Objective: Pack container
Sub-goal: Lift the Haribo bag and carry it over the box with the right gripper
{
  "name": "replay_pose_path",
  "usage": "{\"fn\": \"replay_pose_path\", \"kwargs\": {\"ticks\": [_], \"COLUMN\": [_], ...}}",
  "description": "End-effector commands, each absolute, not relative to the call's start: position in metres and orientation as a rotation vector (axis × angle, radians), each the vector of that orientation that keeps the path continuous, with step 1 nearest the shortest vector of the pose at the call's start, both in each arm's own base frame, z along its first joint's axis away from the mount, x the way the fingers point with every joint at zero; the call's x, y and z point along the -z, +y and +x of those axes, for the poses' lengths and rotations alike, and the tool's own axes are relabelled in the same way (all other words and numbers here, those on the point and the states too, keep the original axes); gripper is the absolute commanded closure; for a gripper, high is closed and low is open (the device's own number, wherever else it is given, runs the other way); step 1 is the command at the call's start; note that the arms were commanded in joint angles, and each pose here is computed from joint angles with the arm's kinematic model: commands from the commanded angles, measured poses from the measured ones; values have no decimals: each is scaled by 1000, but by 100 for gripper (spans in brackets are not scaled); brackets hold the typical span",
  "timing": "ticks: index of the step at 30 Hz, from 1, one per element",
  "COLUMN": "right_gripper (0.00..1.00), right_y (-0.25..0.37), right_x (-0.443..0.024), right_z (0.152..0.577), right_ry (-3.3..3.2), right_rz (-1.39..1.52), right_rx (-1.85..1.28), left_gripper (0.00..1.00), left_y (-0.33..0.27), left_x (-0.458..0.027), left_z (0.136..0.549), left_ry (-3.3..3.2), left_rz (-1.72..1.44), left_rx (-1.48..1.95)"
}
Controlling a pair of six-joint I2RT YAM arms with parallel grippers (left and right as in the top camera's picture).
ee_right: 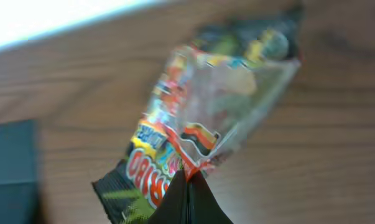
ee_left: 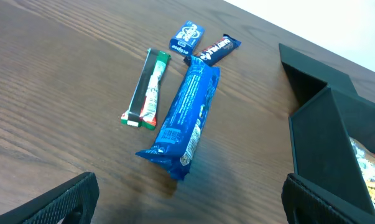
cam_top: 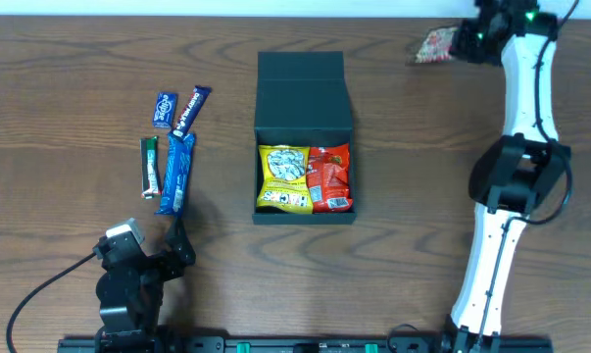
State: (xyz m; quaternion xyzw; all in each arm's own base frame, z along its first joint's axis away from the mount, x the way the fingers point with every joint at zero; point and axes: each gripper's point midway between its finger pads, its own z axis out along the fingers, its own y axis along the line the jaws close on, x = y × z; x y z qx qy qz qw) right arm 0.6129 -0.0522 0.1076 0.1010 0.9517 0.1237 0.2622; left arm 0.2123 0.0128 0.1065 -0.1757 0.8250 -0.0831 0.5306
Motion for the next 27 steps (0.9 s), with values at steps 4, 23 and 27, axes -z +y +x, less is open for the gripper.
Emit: {"fn": "replay_pose_path", "kwargs": {"ticks": [4, 23, 27], "right_gripper": [99, 98, 98], "right_y": [40, 172, 183], "right_x": [-275, -335, -312], "right_z": [576, 384, 351], "right_ry": [2369, 2589, 2644], "right_rz": [31, -286, -381], "right_rx": [-472, -709, -662], "left_gripper": [5, 5, 5], "left_y": [20, 23, 23], "left_x": [-100, -100, -100], "left_z": [211, 211, 211], "left_ry": [1975, 1976, 1976], "left_rz": [-451, -443, -443], "left_rx": [159, 128, 128]}}
